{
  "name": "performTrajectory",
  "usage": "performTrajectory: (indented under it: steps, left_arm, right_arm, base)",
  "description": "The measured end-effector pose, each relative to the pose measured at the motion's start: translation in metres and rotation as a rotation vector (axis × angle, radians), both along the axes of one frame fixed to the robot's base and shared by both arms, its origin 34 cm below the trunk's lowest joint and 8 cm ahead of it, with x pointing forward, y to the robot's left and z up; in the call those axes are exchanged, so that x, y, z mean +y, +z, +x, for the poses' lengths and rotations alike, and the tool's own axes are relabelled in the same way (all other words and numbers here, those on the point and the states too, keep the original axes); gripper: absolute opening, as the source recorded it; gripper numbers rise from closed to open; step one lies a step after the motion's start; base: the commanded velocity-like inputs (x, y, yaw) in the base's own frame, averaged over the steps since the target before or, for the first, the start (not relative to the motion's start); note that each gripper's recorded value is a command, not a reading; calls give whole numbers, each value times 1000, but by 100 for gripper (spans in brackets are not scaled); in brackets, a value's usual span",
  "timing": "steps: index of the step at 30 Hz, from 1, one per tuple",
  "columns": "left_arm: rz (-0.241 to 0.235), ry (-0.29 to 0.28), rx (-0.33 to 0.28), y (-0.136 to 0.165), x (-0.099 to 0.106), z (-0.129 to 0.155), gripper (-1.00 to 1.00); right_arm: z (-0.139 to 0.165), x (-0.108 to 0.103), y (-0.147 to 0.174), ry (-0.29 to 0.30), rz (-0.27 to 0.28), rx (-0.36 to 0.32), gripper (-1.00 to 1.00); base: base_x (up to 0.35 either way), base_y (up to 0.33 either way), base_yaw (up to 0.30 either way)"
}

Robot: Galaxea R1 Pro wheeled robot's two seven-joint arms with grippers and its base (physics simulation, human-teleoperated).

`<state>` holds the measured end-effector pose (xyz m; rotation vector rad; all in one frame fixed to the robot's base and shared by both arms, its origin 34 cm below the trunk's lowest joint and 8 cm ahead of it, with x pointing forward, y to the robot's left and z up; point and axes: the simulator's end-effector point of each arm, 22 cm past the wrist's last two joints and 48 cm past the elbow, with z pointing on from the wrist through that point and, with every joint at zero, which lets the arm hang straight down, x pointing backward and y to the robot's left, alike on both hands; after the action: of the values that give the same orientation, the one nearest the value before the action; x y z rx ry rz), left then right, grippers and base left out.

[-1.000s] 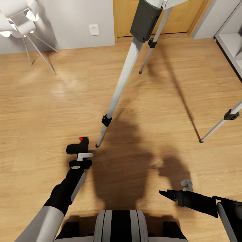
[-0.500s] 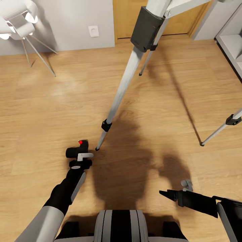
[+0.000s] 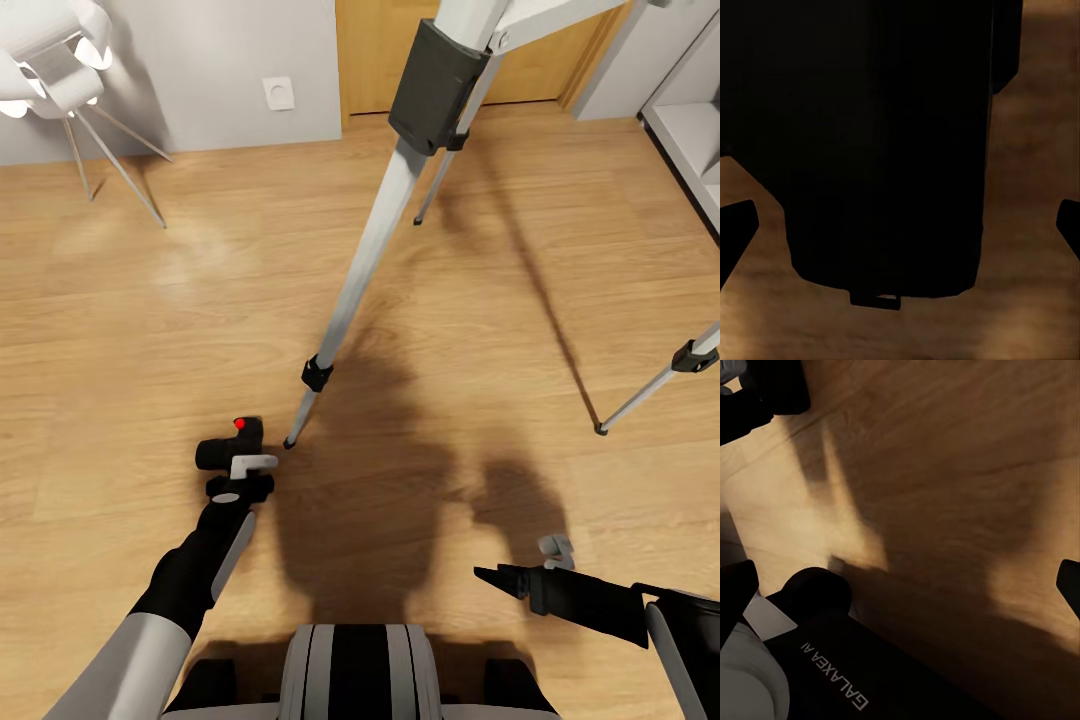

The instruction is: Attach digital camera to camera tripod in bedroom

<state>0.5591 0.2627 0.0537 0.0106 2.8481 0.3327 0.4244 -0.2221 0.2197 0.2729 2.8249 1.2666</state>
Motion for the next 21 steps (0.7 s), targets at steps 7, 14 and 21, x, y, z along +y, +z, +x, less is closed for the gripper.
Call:
performTrajectory:
  steps: [7,14,21]
  left_arm:
    - [-2,4,-36,2,0,7,100]
    - [2,2,-42,3,2,9,-100]
    - [-3,8,-42,2,2,8,-100]
  right_arm:
    - [0,0,0,0,0,0,100]
    - [0,0,0,1,1,0,100]
    - [0,0,0,1,1,0,100]
  base:
    - [0,0,0]
    - [0,0,0]
    - [0,0,0]
